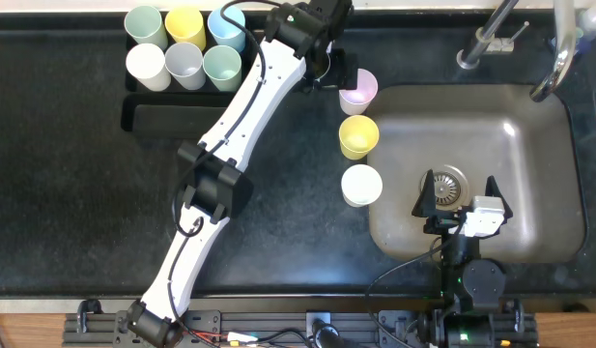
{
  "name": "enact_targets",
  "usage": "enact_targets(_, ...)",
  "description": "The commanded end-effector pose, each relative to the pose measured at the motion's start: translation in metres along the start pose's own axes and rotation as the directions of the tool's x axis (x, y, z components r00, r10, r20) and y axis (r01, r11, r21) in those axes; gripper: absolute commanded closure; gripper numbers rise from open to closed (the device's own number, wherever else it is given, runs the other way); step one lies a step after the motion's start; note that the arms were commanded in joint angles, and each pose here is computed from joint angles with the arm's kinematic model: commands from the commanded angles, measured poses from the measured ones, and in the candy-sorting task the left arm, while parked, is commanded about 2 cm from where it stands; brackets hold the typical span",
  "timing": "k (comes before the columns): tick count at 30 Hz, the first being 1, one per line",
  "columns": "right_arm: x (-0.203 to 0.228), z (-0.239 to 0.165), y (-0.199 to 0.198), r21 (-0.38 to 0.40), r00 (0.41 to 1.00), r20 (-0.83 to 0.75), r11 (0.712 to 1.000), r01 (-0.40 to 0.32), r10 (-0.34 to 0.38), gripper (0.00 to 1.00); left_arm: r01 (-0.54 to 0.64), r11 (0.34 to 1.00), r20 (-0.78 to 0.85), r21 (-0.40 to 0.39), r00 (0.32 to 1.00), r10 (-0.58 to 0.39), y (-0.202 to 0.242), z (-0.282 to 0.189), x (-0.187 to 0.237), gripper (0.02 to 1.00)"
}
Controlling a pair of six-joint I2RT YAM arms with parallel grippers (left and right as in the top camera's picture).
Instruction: Store Cups
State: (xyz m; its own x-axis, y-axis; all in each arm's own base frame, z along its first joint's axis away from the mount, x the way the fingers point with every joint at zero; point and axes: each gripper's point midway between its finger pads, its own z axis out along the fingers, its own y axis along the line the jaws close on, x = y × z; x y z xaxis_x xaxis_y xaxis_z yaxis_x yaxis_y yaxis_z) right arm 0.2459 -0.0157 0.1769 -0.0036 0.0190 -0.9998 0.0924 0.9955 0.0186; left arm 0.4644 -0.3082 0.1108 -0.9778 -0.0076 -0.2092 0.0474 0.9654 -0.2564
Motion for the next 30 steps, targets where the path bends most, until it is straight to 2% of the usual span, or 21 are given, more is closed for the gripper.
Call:
enact_targets(1,0.003,0.0,-0.001,0.005,1.0,0.002,1.0,-0.011,0.011,0.003,0.006,1.0,-0.036,0.008,0.999,-0.005,-0.004,0.017,0.007,0.02)
enact_targets(4,0.003,0.0,-0.001,0.005,1.0,0.002,1.0,-0.011,0.011,0.003,0.006,1.0,-0.041,0.004,0.999,-0.006,-0.003,0.021,0.008,0.02)
enact_targets(9,0.003,0.0,-0.001,0.005,1.0,0.002,1.0,-0.011,0.011,0.003,0.008,1.0,-0.043,0.003,0.999,-0.007,-0.003,0.025,0.008,0.075)
enact_targets(11,0.003,0.0,-0.001,0.005,1.0,0.002,1.0,-0.011,0.011,0.005,0.031,1.0,-0.043,-0.002,0.999,-0.031,-0.002,0.026,0.008,0.367)
enact_targets(12,0.003,0.0,-0.001,0.005,1.0,0.002,1.0,-0.011,0.011,0.005,0.04,0.999,-0.04,-0.002,0.998,-0.04,-0.002,0.026,0.007,0.66)
enact_targets(13,0.003,0.0,-0.001,0.005,1.0,0.002,1.0,-0.011,0.011,0.003,0.038,0.999,-0.034,0.002,0.999,-0.038,-0.003,0.026,0.006,0.86)
enact_targets(14,0.003,0.0,-0.001,0.005,1.0,0.002,1.0,-0.011,0.011,0.003,0.037,0.999,-0.028,0.006,0.999,-0.037,-0.004,0.026,0.004,0.901)
enact_targets(16,0.003,0.0,-0.001,0.005,1.0,0.002,1.0,-0.011,0.011,0.005,0.035,0.999,-0.01,0.019,0.999,-0.034,-0.007,0.026,0.0,0.901)
enact_targets(17,0.003,0.0,-0.001,0.005,1.0,0.002,1.0,-0.011,0.011,0.003,0.033,0.999,-0.001,0.025,0.999,-0.033,-0.009,0.026,-0.003,0.939)
enact_targets(19,0.003,0.0,-0.001,0.005,1.0,0.002,1.0,-0.011,0.011,0.005,0.038,0.998,0.022,0.041,0.999,-0.039,-0.012,0.022,-0.008,0.952)
enact_targets(22,0.003,0.0,-0.001,0.005,1.0,0.002,1.0,-0.011,0.011,0.005,0.041,0.997,0.068,0.066,0.997,-0.046,-0.015,0.004,-0.019,0.978)
enact_targets(25,0.003,0.0,-0.001,0.005,1.0,0.002,1.0,-0.011,0.011,0.003,0.07,0.996,0.134,0.06,0.988,-0.077,-0.007,-0.035,-0.031,0.978)
enact_targets(30,0.003,0.0,-0.001,0.005,1.0,0.002,1.0,-0.011,0.011,0.003,0.218,0.976,0.244,-0.012,0.947,-0.209,0.04,-0.127,-0.035,0.98)
